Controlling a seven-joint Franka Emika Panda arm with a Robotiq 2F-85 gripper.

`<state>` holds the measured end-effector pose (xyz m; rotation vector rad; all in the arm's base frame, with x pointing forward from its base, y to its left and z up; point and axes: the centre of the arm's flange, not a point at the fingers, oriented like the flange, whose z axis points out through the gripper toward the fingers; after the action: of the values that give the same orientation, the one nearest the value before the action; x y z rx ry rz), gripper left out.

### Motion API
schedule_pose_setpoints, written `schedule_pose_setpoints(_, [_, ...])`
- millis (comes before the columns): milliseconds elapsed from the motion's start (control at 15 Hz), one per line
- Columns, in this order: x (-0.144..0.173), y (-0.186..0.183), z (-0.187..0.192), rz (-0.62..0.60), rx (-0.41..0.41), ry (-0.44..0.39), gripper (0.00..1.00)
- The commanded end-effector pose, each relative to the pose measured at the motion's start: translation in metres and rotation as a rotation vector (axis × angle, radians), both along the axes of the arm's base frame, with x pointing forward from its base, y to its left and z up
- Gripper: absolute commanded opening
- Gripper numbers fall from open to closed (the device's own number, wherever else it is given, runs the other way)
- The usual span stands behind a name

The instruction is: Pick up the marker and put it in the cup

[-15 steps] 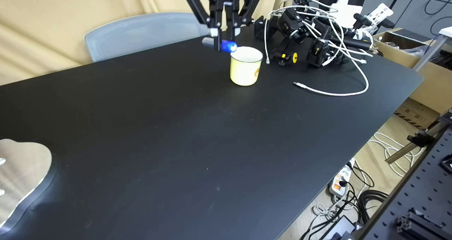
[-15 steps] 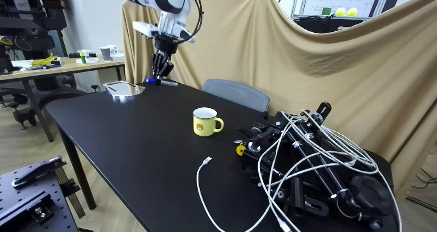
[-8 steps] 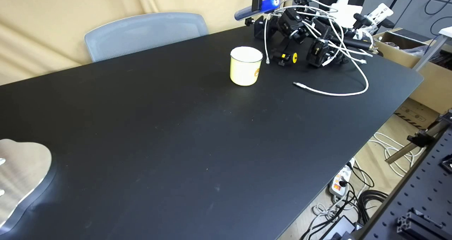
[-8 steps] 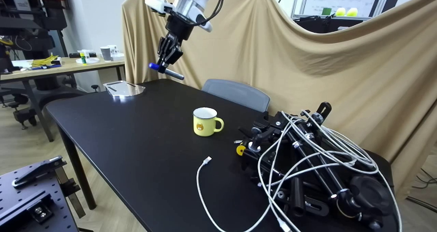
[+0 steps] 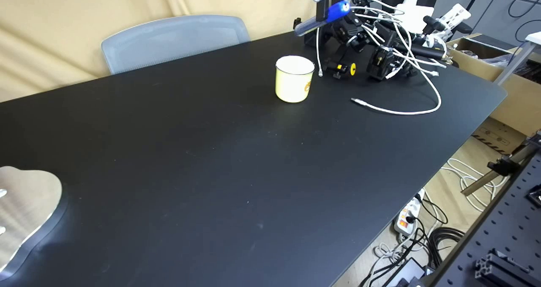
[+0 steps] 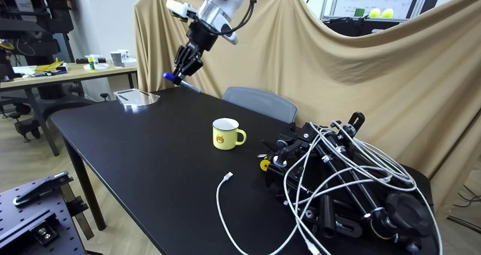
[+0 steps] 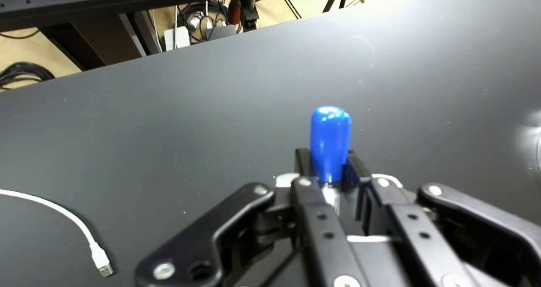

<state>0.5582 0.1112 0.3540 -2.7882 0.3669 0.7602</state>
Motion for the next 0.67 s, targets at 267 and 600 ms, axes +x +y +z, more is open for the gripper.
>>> schedule_pose_setpoints(267, [0.038,-0.065,-0.007,-0.068,0.084,0.162,0.05])
schedule_pose_setpoints(600, [0.065,-0.084,-0.025,-0.048,0.100,0.148,0.05])
